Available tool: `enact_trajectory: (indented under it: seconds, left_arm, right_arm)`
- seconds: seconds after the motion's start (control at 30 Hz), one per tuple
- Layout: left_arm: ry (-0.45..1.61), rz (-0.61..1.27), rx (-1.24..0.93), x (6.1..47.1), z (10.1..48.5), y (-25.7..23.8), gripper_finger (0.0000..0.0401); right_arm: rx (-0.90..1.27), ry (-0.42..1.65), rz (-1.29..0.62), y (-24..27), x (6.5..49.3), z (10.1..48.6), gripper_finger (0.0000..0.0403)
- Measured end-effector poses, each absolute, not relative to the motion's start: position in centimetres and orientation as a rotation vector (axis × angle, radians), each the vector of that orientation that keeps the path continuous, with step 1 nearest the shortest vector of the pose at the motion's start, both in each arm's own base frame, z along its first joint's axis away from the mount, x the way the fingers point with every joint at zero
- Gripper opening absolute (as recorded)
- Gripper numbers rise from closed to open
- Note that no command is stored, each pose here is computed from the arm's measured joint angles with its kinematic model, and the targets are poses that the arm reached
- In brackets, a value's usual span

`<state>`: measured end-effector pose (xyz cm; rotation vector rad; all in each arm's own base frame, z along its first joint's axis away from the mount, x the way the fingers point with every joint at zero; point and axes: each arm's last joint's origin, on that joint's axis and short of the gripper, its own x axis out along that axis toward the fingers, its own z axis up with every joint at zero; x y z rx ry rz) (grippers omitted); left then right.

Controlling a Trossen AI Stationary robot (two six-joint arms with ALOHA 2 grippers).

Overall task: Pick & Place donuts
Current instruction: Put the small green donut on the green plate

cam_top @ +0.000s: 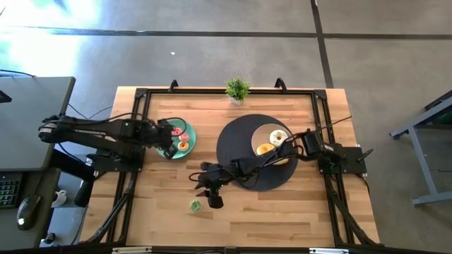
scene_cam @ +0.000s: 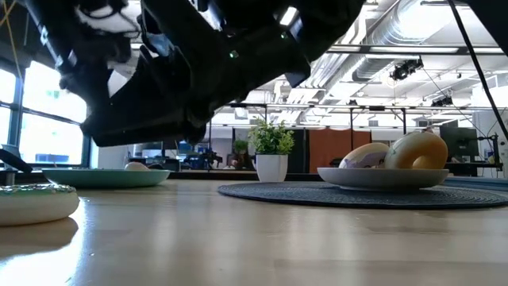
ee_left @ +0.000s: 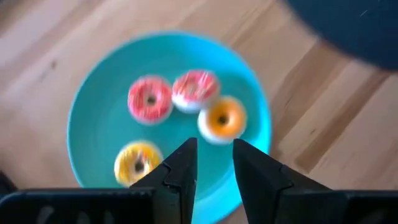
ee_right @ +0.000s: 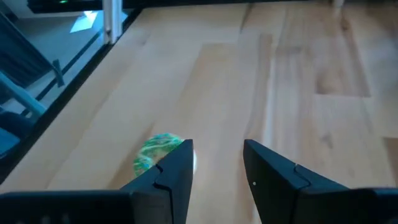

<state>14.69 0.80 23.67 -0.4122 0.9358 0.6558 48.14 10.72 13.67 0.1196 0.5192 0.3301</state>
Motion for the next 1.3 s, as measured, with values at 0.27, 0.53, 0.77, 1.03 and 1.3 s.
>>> enact_trajectory:
  seconds: [0.27, 0.53, 0.77, 1.03, 1.3]
  left_arm:
    - [0.874, 0.587, -0.311, 15.2, 26.5, 0.8, 0.0101]
    - [0.87, 0.588, -0.31, 15.3, 26.6, 0.9, 0.0102]
    - [0.873, 0.587, -0.31, 15.3, 26.6, 0.8, 0.0102]
    - [0.884, 0.57, -0.321, 15.3, 26.6, 0.8, 0.0102]
    - [0.891, 0.571, -0.319, 15.2, 26.5, 0.8, 0.0102]
  right_arm:
    - [0.115, 0.468, 0.285, 12.6, 47.9, 14.1, 0.0138]
    - [0.105, 0.461, 0.303, 14.1, 47.5, 14.2, 0.0138]
    - [0.158, 0.47, 0.237, 14.2, 47.8, 12.8, 0.0138]
    - [0.181, 0.469, 0.241, 14.0, 48.0, 12.4, 0.0138]
    - [0.248, 0.542, 0.248, 14.1, 48.0, 8.9, 0.0138]
